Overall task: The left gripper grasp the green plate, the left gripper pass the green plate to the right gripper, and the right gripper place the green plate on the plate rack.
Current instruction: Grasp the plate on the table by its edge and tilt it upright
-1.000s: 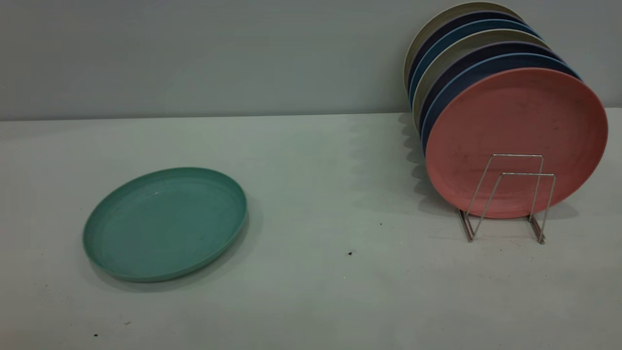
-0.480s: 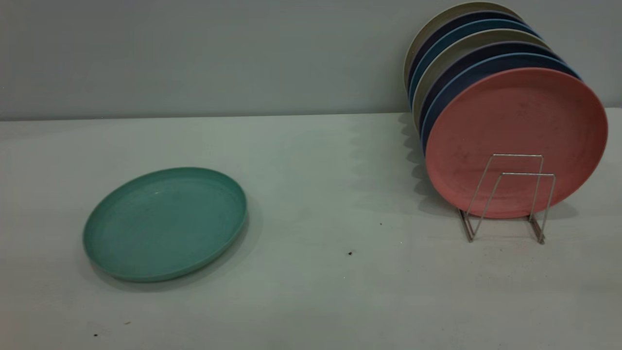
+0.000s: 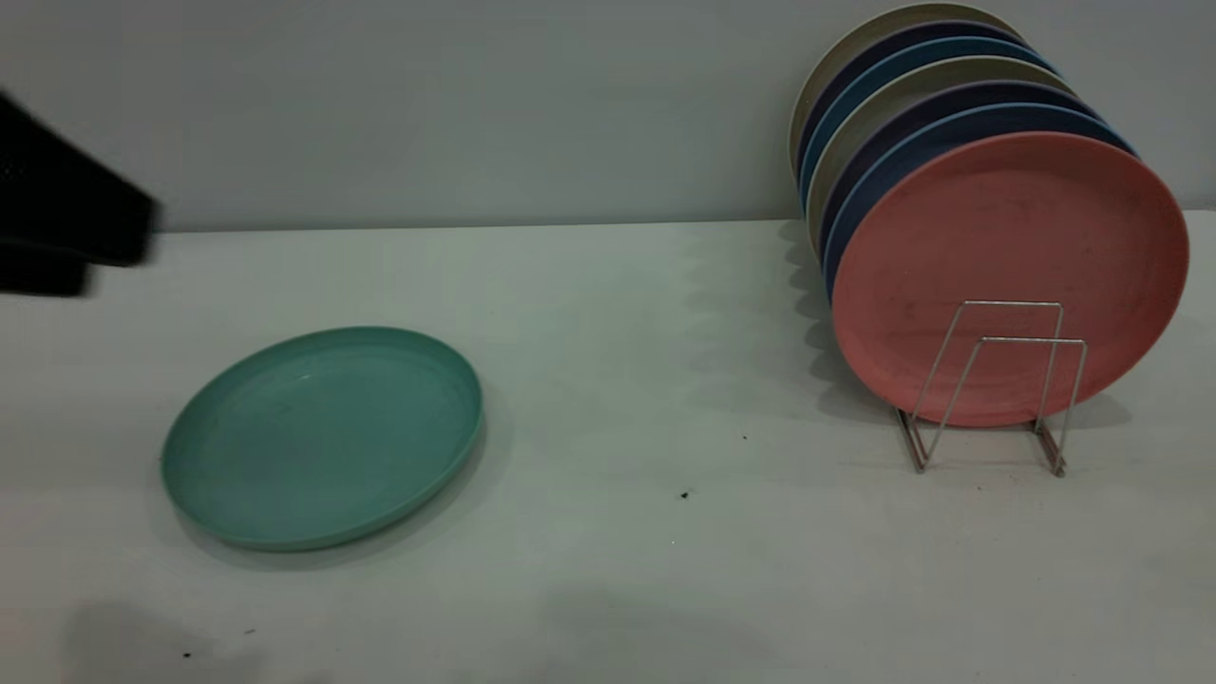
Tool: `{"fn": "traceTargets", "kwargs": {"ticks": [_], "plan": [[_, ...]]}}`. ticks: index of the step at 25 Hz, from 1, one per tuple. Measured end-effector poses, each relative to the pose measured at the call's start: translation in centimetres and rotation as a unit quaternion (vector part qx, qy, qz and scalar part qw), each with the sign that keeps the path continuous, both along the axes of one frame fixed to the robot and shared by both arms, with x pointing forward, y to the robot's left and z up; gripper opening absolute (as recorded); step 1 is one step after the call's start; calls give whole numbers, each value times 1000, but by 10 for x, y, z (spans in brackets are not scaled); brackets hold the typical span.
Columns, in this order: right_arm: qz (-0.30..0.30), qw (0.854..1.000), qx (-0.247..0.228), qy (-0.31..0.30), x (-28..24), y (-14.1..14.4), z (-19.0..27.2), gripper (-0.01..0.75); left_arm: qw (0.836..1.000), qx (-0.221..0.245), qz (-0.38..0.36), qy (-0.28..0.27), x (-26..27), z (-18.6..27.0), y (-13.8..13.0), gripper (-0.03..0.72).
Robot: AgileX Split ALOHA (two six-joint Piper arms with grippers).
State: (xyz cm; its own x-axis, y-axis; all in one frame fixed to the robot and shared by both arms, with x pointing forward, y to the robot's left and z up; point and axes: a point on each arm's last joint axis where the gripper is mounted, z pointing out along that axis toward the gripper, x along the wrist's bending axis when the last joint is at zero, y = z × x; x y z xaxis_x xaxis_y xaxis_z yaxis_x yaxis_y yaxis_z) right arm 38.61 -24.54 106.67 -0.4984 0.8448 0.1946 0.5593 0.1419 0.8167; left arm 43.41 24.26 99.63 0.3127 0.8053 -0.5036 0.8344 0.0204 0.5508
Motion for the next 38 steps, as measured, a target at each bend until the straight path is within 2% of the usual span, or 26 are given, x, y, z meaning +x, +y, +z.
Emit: {"fn": "traceTargets", "kwargs": {"ticks": [3, 6, 10, 15, 19, 25, 30, 35, 38], "plan": [[-4, 1000, -6, 21, 18, 0, -12, 386, 999, -15, -3, 36, 23, -25, -2, 455], [-8, 999, -13, 31, 31, 0, -22, 386, 996, -26, 24, 80, 50, -48, 13, 454], [-7, 999, -23, 45, 42, 0, -32, 386, 988, -57, 75, 125, 82, -72, 51, 454], [-7, 998, -27, 57, 47, 0, -39, 386, 969, -86, 159, 170, 99, -108, 106, 454], [-14, 998, -29, 52, 49, -1, -39, 386, 954, -101, 195, 204, 99, -137, 130, 454], [-21, 998, -35, 42, 51, -2, -38, 386, 940, -116, 211, 242, 98, -179, 130, 454], [-29, 998, -36, 36, 52, -3, -37, 386, 932, -141, 228, 243, 105, -202, 127, 446], [-35, 998, -38, 30, 53, -4, -37, 386, 936, -141, 212, 245, 120, -218, 113, 399], [-37, 998, -38, 29, 53, -4, -37, 386, 942, -134, 192, 239, 130, -220, 102, 327]]}}
